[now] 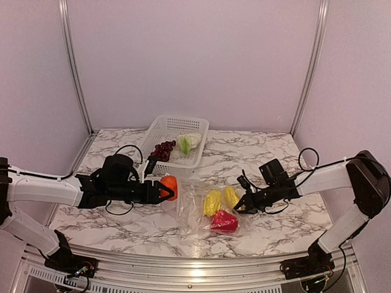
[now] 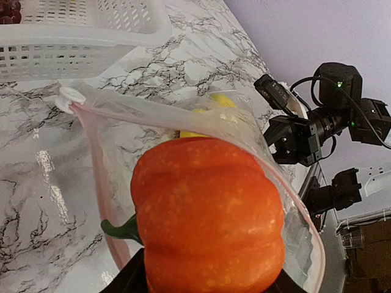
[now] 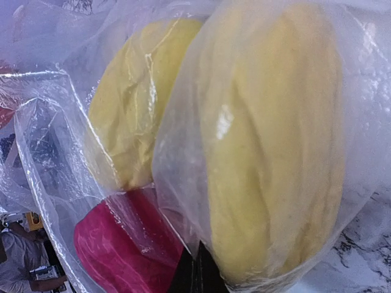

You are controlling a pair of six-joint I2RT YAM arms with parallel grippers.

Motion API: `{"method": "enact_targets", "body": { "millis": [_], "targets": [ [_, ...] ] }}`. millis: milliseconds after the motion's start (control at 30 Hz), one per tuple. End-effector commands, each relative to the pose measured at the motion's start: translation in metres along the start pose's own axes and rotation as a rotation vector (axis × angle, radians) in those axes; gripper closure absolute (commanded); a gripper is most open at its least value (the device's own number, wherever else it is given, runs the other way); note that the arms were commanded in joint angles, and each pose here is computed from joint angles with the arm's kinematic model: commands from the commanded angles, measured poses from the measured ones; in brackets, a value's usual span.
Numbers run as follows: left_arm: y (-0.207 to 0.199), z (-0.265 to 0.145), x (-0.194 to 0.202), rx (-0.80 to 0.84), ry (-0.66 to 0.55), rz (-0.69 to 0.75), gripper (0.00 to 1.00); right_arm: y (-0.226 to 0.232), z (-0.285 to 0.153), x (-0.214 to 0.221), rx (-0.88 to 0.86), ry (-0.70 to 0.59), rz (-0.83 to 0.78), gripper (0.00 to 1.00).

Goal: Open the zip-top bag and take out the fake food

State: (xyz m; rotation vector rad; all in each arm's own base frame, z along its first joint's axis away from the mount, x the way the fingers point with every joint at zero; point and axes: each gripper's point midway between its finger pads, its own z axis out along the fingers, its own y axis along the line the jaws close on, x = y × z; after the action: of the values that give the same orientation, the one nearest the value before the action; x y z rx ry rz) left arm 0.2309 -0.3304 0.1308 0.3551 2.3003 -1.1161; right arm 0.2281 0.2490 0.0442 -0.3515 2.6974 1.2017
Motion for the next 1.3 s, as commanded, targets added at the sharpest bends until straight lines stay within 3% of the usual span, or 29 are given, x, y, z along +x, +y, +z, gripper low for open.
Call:
{"method": "enact_targets", "body": {
  "millis": [0,200,367,567,933,1000,1100,1267],
  "targets": [
    [0.011,-0.032,-0.016,0.017,-0.031,-0.015,0.73,-0.009,-0.006,-0.006,0.032,-0.041,0.023,1.00],
    [0.034,-0.053,-0.100,-0.068,-0.202,-0.030,0.72,-0.005,-0.008,-0.013,0.028,-0.068,0.018,1.00],
    [0.070,-0.031,-0.179,-0.279,-0.228,-0.020,0.71,-0.003,-0.008,-0.017,0.024,-0.072,0.021,1.00],
    [0.118,0.009,-0.254,-0.413,-0.251,-0.024,0.69,-0.001,-0.008,-0.018,0.026,-0.072,0.041,1.00],
    [0.211,0.103,-0.301,-0.513,-0.200,-0.016,0.62,0.005,-0.012,-0.023,0.056,-0.063,0.015,1.00],
    [0.227,0.108,-0.297,-0.515,-0.201,-0.049,0.56,0.008,-0.011,-0.025,0.062,-0.060,0.005,1.00],
    [0.230,0.113,-0.295,-0.462,-0.184,-0.059,0.37,0.008,-0.010,-0.025,0.072,-0.051,-0.001,1.00],
    [0.192,0.090,-0.318,-0.381,-0.228,-0.016,0.23,0.010,-0.005,-0.025,0.069,-0.047,-0.018,1.00]
  ]
}}
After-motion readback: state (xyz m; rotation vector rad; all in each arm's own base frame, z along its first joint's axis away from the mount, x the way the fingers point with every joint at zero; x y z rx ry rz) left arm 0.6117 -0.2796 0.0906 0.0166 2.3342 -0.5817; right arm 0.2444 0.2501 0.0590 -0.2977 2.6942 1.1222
